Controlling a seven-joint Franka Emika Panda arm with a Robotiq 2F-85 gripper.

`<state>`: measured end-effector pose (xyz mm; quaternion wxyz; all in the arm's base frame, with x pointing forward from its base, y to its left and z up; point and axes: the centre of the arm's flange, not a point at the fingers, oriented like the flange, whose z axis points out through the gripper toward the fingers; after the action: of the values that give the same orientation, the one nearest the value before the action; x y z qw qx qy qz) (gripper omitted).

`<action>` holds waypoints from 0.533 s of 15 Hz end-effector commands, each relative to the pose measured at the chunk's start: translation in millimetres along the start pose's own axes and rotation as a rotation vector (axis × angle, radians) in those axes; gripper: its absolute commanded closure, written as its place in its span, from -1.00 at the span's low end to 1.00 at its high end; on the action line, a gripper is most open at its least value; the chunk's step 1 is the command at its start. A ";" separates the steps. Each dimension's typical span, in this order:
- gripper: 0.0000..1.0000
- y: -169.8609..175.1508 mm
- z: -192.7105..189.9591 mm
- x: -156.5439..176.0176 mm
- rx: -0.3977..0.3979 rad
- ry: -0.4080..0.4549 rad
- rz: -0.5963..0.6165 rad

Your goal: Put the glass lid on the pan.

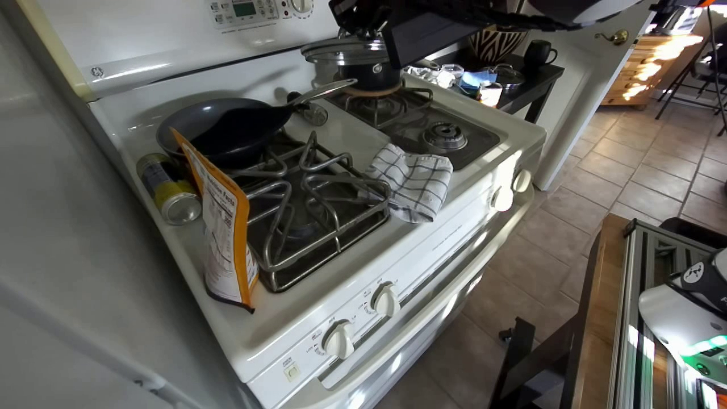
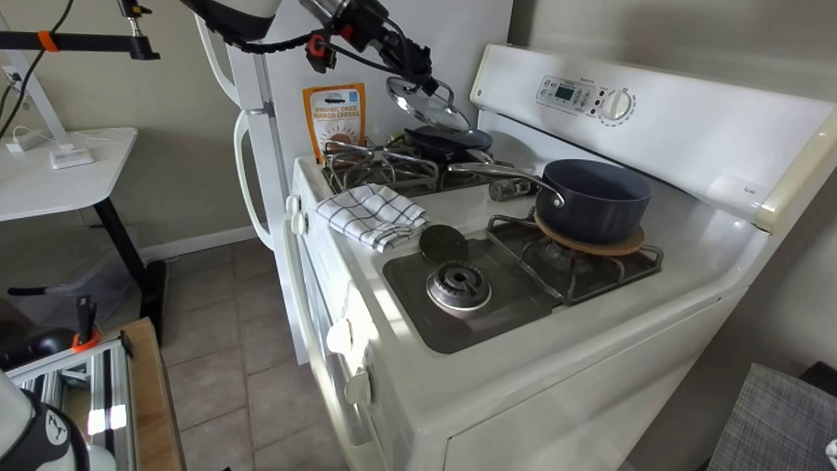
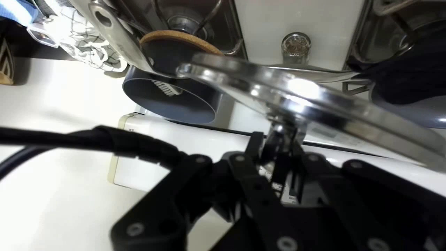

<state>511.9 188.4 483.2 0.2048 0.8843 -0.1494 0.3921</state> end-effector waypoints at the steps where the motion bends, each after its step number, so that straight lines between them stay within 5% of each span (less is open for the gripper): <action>1: 0.73 -0.2 0.0 -0.1 0.000 0.000 0.000; 8: 0.93 -25.4 3.8 9.2 -0.042 0.058 -0.039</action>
<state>513.0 190.3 478.8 0.2093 0.8847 -0.1437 0.3909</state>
